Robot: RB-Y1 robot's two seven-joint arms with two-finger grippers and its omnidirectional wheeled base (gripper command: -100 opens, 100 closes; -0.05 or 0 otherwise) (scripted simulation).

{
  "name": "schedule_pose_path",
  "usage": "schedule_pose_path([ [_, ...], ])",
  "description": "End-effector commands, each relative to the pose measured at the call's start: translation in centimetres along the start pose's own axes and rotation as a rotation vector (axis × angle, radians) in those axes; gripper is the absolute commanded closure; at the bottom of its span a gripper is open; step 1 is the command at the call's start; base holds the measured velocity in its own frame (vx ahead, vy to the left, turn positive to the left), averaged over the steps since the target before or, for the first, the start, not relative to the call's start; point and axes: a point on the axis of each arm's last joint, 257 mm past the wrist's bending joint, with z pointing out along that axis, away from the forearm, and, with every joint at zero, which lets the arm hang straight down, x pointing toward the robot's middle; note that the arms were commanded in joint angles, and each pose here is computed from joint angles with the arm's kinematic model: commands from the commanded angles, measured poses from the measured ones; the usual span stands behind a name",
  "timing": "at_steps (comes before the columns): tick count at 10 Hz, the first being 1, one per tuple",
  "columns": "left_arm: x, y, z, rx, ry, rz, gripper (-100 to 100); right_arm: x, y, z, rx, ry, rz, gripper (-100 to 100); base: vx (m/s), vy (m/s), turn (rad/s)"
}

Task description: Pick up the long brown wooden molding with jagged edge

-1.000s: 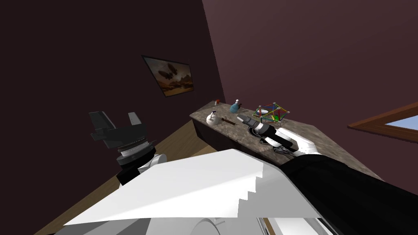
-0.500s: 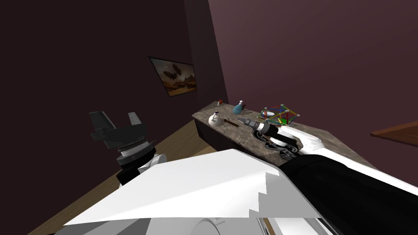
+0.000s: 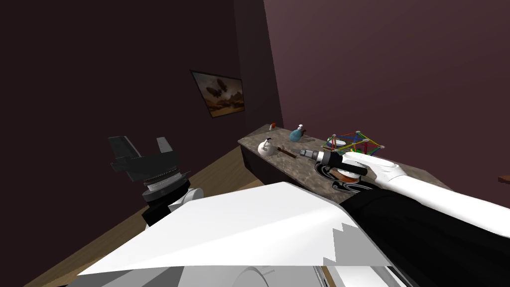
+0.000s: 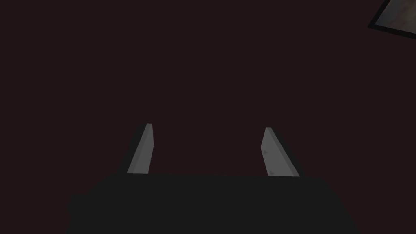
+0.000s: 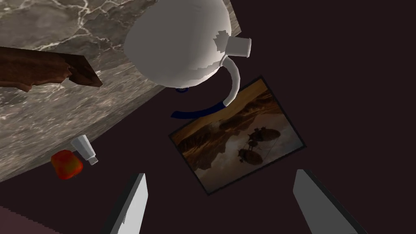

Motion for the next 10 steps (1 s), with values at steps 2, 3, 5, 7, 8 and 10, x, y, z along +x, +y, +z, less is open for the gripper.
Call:
schedule_pose_path([
  [2,0.0,0.0,0.0,0.0,0.0,0.0,0,2.5,-2.8,-1.4,0.079,0.111,-0.051,-100,0.047,0.013,0.129],
  [3,0.0,0.0,0.0,0.0,0.0,0.0,0,2.5,-2.7,-1.3,0.079,0.117,-0.057,-100,0.046,0.01,0.079],
  [5,0.0,0.0,0.0,0.0,0.0,0.0,0,4.0,-4.7,-2.6,0.131,0.192,-0.09,-100,0.05,0.021,0.115],
  [7,0.0,0.0,0.0,0.0,0.0,0.0,0,7.3,-8.2,-5.5,0.222,0.333,-0.14,-100,0.078,0.018,0.174],
  [8,0.0,0.0,0.0,0.0,0.0,0.0,0,7.1,-8.0,-5.3,0.216,0.349,-0.156,-100,0.076,0.019,0.104],
  [10,0.0,0.0,0.0,0.0,0.0,0.0,0,9.8,-11.6,-9.3,0.309,0.491,-0.206,-100,0.074,0.024,0.21],
])
